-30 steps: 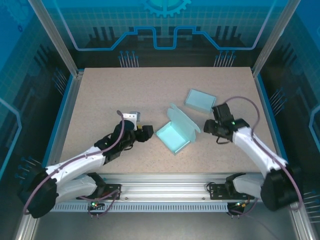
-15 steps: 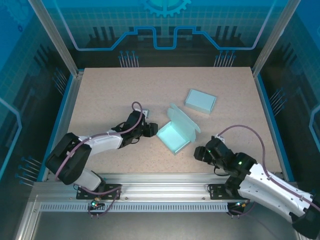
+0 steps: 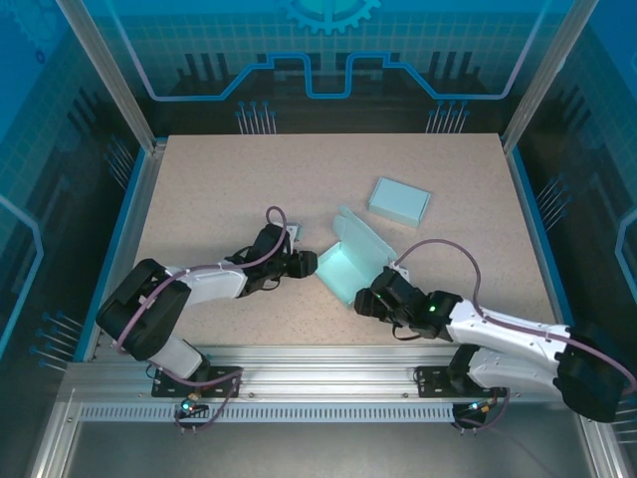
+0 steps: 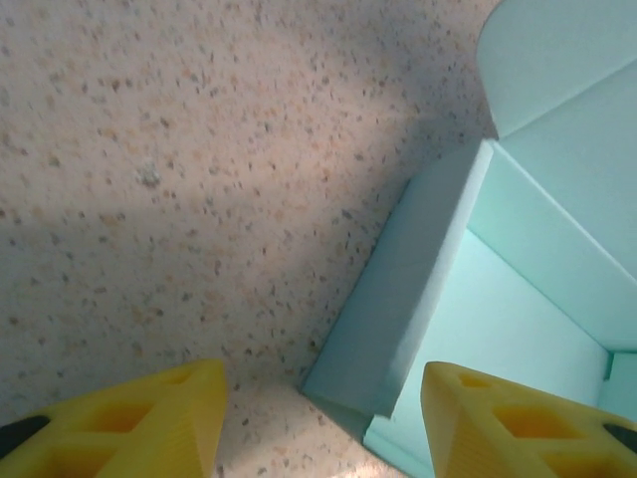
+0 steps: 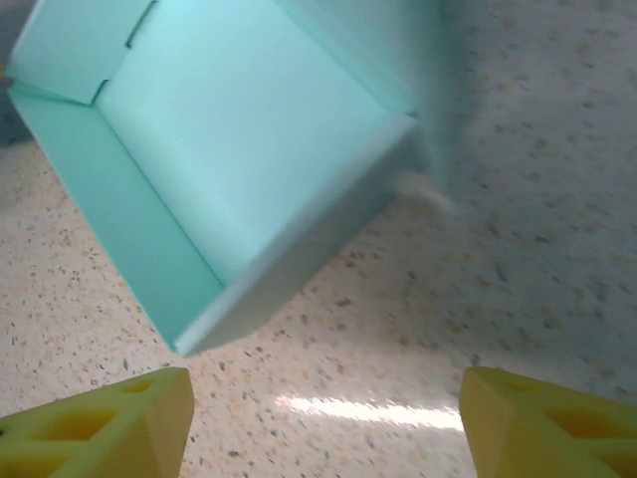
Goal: Fold the paper box
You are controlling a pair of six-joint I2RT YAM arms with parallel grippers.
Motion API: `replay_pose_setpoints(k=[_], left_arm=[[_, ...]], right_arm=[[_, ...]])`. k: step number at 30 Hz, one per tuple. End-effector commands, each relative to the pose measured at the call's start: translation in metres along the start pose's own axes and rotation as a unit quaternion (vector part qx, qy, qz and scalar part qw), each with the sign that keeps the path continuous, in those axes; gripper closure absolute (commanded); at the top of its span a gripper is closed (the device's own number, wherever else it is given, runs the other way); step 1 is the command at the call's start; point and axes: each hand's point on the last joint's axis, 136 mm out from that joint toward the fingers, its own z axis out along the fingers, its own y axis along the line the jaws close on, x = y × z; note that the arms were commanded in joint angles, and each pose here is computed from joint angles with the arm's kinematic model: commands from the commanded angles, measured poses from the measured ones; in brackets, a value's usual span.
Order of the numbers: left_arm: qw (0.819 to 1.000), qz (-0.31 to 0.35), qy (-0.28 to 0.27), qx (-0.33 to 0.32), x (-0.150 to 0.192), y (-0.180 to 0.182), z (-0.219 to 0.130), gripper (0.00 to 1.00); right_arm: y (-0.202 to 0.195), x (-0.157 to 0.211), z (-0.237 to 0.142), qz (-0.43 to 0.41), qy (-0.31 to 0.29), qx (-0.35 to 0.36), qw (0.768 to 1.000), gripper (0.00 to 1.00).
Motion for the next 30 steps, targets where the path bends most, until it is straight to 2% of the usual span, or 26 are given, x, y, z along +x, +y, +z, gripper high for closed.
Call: replay_pose_setpoints(k=[1, 7, 14, 18, 23, 29, 30], left_arm=[[0.999, -0.024, 0.009, 0.039, 0.007, -0.009, -0.001, 0.46], [0.995, -0.044, 0.013, 0.093, 0.018, -0.030, -0.008, 0.56], [0.991, -0.034, 0.022, 0.128, 0.039, -0.061, -0.020, 0.55], [0.990, -0.039, 0.010, 0.137, 0.044, -0.069, -0.033, 0.51], [0.995, -0.027, -0.042, 0.089, 0.028, -0.051, -0.061, 0.49], [0.991, 0.052, -0.121, -0.021, -0.013, -0.022, -0.110, 0.30], [0.990, 0.058, -0.127, -0.035, -0.018, -0.015, -0.115, 0.28]], right_arm=[[0.026, -0.018, 0.005, 0.001, -0.012, -0.040, 0.999, 0.31], [0.036, -0.033, 0.023, -0.012, 0.001, -0.048, 0.999, 0.32], [0.040, -0.060, 0.041, -0.032, 0.018, -0.038, 0.999, 0.34], [0.032, -0.070, 0.043, -0.031, 0.027, -0.024, 0.999, 0.36], [0.015, -0.073, 0.021, -0.045, 0.017, 0.018, 0.999, 0.29], [-0.010, -0.083, -0.032, -0.081, -0.025, 0.068, 0.994, 0.19], [-0.014, -0.085, -0.042, -0.088, -0.036, 0.076, 0.993, 0.07]])
